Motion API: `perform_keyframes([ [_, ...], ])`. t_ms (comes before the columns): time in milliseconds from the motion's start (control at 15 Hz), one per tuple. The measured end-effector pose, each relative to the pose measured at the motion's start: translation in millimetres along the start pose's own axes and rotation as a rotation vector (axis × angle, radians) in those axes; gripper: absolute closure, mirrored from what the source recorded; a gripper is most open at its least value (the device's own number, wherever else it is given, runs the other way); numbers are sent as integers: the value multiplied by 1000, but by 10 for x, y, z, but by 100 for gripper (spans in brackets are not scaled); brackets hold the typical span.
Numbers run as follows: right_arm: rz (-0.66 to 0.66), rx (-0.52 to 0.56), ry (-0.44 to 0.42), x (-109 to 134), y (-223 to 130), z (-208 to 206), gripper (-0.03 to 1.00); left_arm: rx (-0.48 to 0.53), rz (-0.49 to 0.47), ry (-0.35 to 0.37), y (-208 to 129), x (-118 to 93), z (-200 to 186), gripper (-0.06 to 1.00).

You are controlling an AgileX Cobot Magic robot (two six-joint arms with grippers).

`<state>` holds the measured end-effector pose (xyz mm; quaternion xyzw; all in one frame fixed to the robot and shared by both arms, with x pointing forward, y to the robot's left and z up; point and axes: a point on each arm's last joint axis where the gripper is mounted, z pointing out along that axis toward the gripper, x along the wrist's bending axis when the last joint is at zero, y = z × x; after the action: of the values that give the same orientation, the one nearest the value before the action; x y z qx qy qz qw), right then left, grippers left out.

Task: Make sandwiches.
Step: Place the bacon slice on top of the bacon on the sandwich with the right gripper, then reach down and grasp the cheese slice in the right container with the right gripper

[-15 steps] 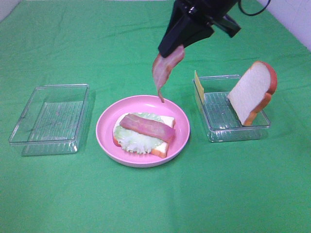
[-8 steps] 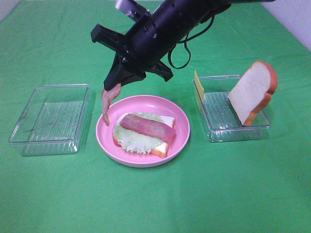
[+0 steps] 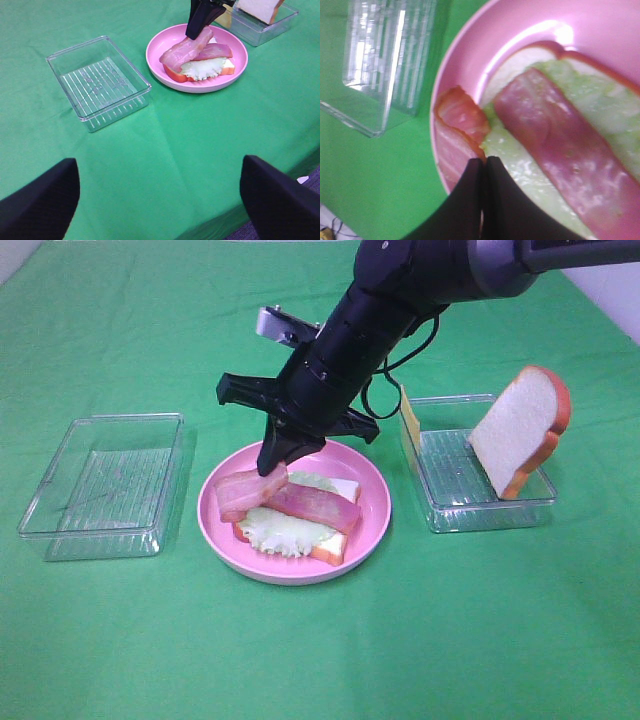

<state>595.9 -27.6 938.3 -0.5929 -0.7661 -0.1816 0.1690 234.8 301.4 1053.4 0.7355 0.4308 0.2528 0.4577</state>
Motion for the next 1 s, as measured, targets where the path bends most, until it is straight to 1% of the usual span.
perform_keyframes([
  [67,25,-4,-75,-69,2,-2,95,0,0,0,0,0,0,12],
  [133,33,-6,-88,-81,3,-2,89,0,0,0,0,0,0,12],
  [200,38,-8,-107,-97,4,-4,81,0,0,0,0,0,0,12],
  [333,36,-10,-123,-112,6,-5,54,0,0,0,0,0,0,12],
  [400,29,-10,-133,-119,6,-10,44,0,0,0,0,0,0,12],
  [467,18,-13,-143,-116,2,-39,39,0,0,0,0,0,0,12],
  [600,-9,-19,-165,-94,-9,-138,36,0,0,0,0,0,0,12],
  [667,-66,-29,-219,-49,-29,-354,35,0,0,0,0,0,0,12],
  [1000,-163,-99,-327,94,-46,-912,35,0,0,0,0,0,0,12],
])
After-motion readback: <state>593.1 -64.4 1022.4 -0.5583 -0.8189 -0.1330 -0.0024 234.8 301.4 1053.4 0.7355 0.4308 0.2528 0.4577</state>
